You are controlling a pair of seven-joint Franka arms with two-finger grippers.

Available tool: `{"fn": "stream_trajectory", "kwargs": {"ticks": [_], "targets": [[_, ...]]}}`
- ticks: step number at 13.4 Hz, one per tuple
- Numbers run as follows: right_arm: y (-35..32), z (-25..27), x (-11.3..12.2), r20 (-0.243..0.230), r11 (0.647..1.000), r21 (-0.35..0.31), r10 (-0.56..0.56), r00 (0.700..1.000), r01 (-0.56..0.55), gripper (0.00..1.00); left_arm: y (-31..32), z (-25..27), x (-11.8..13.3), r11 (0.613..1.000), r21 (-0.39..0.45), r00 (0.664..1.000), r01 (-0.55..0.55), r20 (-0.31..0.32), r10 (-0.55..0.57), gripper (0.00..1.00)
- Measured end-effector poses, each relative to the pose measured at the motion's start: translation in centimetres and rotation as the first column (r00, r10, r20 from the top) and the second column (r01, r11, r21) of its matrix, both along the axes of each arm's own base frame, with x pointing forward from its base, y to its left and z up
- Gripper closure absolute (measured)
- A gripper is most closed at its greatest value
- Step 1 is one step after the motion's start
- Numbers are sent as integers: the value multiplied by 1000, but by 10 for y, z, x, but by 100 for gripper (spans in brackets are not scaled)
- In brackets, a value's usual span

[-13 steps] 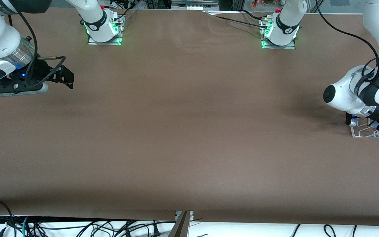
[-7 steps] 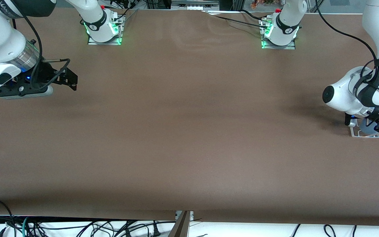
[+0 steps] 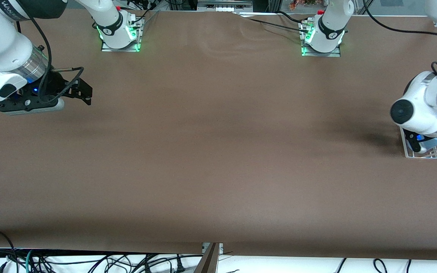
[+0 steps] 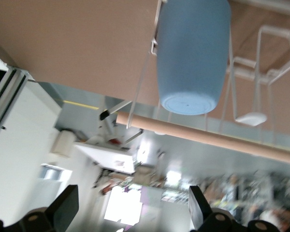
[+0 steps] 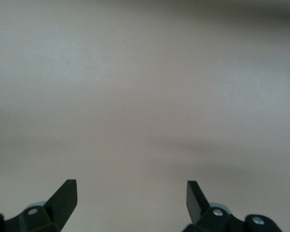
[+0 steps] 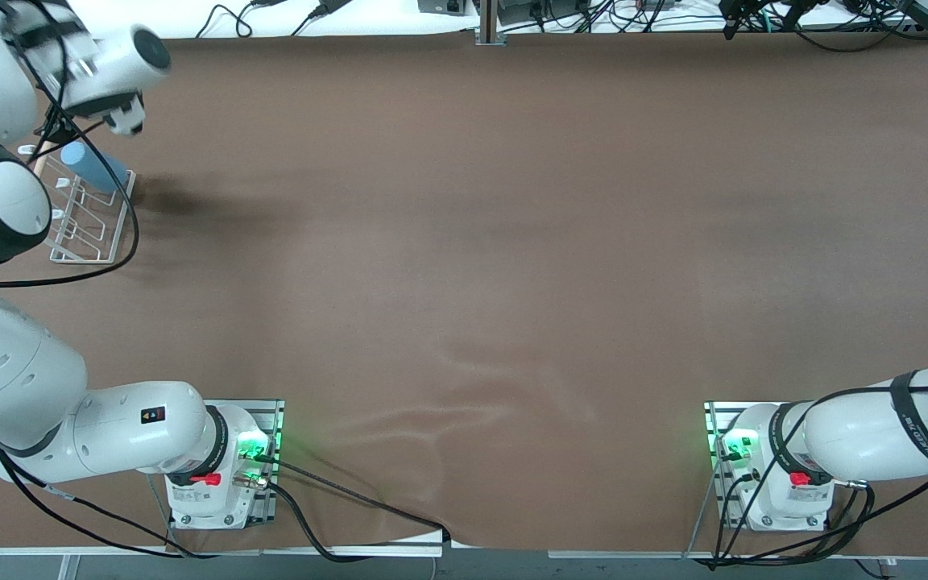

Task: Transfer cup to left arm and place on rack
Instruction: 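Open the left gripper and lift it off the cup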

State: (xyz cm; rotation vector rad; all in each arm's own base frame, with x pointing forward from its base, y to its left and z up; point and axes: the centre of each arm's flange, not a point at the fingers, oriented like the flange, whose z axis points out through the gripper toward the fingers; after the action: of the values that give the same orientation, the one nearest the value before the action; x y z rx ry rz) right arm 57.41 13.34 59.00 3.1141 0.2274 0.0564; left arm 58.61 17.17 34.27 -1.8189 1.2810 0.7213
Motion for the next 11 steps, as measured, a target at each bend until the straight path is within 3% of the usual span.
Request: {"fn": "stream_trajectory", "kwargs": {"ticks": [3,5,8,11], "targets": [[23,4,-1,21,999,43,30,999,-31,0,-10,70,10,947,-277,959,-164,180,219,0],[30,1,-2,15,998,43,41,999,-41,0,-16,105,10,877,-427,912,-220,229,340,0],[30,-2,0,11,998,42,41,999,-41,0,-30,147,7,755,-576,844,-312,197,499,0],[30,-2,0,12,998,43,41,999,-41,0,-69,187,5,607,-662,723,-440,141,677,0]]}}
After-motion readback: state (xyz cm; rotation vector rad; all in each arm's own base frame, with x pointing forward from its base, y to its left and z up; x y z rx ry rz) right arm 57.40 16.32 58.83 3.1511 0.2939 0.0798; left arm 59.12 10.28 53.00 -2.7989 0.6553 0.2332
